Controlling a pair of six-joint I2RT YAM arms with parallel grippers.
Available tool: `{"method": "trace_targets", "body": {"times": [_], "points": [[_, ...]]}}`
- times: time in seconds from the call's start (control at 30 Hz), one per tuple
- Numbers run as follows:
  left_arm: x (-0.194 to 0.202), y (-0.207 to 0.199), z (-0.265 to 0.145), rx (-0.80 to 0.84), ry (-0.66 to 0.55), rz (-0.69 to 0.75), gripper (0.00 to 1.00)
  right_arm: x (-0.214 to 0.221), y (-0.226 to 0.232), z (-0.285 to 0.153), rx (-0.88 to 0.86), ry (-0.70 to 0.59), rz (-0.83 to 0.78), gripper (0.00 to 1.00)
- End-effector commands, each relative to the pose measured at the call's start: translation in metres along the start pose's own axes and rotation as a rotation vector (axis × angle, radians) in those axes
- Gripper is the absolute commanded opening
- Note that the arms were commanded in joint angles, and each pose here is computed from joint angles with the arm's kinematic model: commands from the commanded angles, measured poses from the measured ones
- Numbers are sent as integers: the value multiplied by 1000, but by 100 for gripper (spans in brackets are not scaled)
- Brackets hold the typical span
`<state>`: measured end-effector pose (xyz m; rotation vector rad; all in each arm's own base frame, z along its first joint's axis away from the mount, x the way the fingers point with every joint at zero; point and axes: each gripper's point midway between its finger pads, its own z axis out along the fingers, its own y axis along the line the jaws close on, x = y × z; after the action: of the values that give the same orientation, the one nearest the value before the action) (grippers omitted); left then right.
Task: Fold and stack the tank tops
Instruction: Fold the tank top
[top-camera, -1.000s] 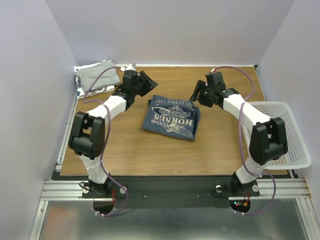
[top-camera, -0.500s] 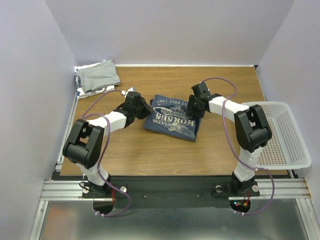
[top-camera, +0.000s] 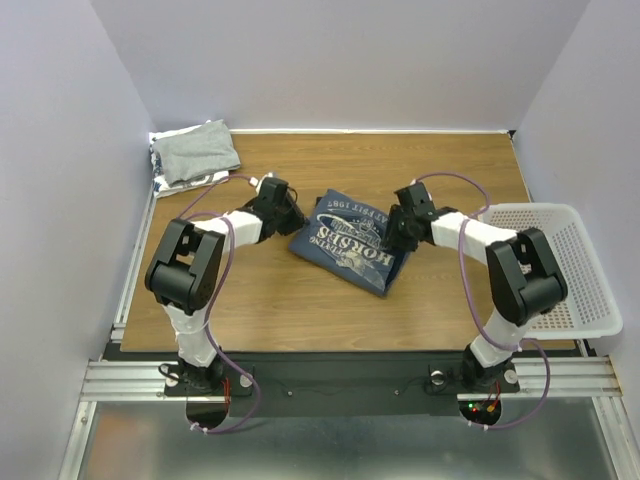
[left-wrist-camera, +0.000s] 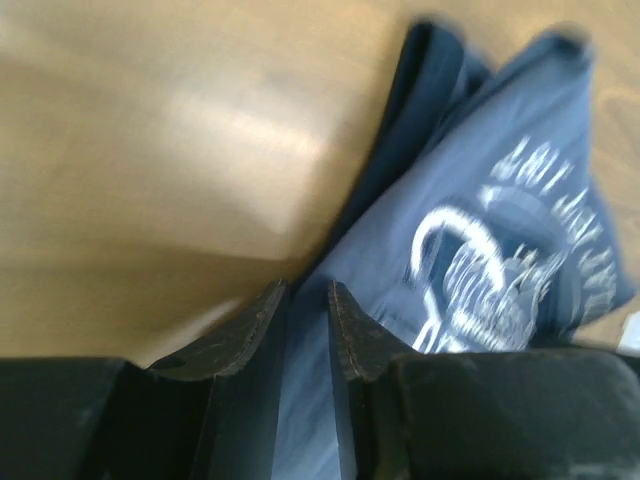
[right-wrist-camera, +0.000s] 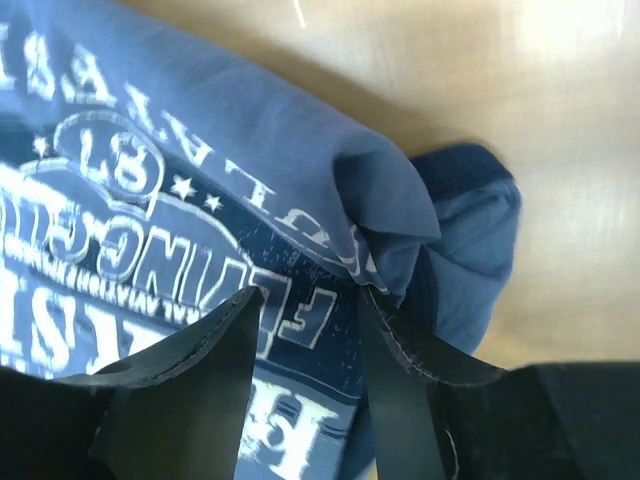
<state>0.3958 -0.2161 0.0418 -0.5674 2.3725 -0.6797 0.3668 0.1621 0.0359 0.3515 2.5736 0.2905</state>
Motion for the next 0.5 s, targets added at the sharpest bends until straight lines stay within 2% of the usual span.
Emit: {"method": "trace_targets", "body": {"times": [0.0, 0.03, 0.07, 0.13, 0.17, 0.23, 0.37, 0.47], "points": [[-77, -49, -9, 68, -141, 58, 42, 33, 10, -20, -137, 54, 106, 51], [-92, -58, -12, 83, -175, 52, 46, 24, 22, -26, -178, 16, 127, 51], [-112, -70, -23, 93, -217, 57, 53, 52, 21, -27, -195, 63, 160, 51], [-136, -73, -37, 86, -272, 49, 60, 57, 40, -37, -274, 30, 185, 51], [-146, -80, -50, 95, -295, 53, 64, 76, 51, -41, -303, 54, 199, 52], [-154, -75, -61, 74, -323, 41, 66, 84, 75, -47, -380, 45, 205, 52], [-134, -55, -80, 59, -302, 12, 67, 122, 137, -64, -497, 76, 155, 52], [-106, -31, -91, 41, -271, -16, 67, 121, 150, -70, -521, 68, 140, 52]]}}
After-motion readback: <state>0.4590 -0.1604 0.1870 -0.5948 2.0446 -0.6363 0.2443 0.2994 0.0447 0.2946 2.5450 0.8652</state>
